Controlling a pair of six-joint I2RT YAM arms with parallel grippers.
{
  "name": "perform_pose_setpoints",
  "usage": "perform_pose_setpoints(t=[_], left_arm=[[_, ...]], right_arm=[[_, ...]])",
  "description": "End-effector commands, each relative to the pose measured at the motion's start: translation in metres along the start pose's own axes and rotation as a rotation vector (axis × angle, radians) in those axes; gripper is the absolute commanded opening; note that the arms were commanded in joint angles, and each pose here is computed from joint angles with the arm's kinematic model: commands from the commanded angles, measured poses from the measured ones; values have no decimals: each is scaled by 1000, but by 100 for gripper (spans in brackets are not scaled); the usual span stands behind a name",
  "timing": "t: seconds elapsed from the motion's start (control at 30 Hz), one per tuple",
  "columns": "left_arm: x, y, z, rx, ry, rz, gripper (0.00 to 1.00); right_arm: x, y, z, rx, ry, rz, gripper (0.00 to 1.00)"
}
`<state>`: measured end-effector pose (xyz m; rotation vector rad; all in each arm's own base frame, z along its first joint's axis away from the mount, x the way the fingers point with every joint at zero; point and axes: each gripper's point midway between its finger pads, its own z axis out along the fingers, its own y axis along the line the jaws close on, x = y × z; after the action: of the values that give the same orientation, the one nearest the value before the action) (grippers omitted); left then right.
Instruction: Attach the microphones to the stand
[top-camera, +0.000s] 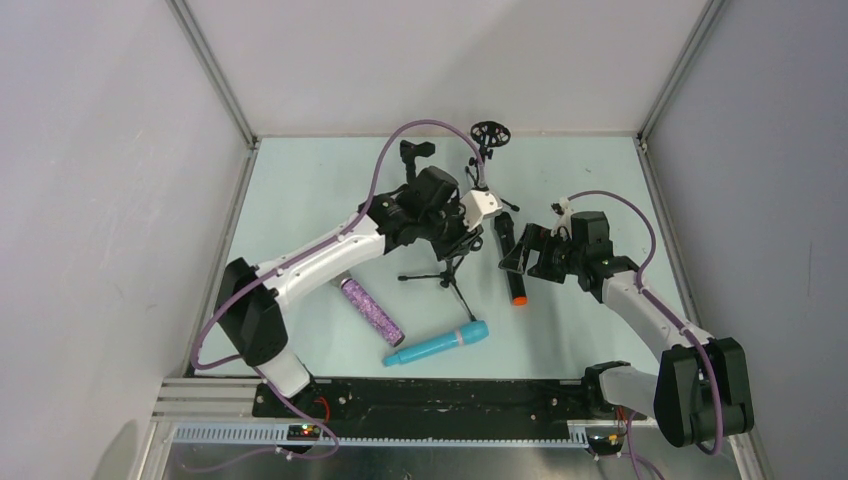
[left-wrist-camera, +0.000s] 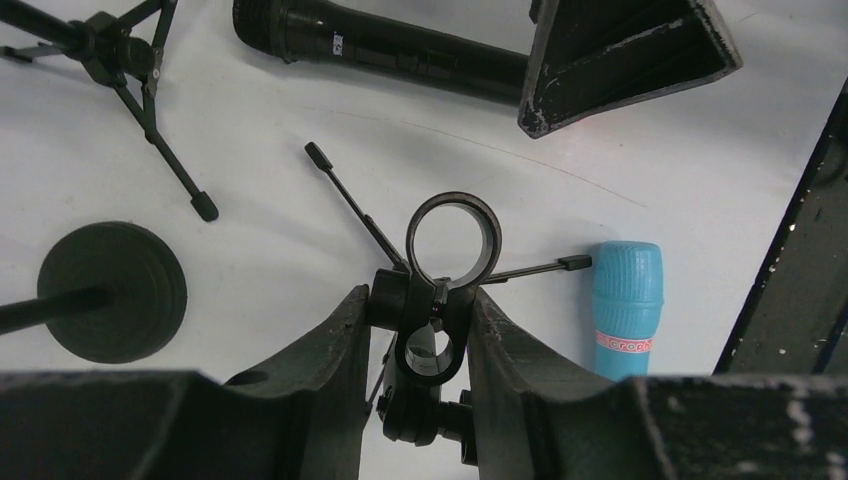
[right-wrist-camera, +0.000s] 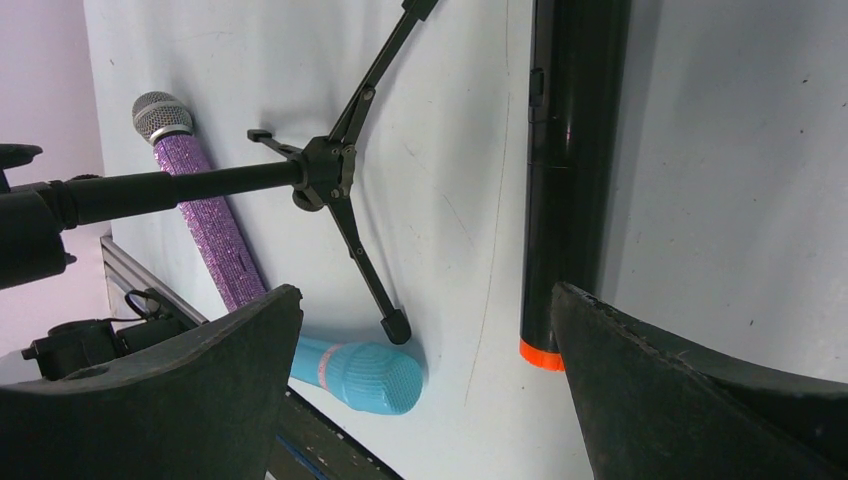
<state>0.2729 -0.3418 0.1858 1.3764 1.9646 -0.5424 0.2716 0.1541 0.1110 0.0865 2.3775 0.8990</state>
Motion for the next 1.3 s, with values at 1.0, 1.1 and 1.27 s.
perform_pose_setpoints(t=[1.0, 1.1, 1.27], left_arm=[[-85, 22, -82, -250, -223, 100, 99], [-97, 30, -109, -334, -274, 82, 100], [-101, 45, -148, -479, -336, 26, 100]], right_arm=[[-19, 9, -6, -11, -52, -61, 100], [-19, 9, -7, -12, -52, -59, 100], [-19, 9, -7, -12, -51, -56, 100]])
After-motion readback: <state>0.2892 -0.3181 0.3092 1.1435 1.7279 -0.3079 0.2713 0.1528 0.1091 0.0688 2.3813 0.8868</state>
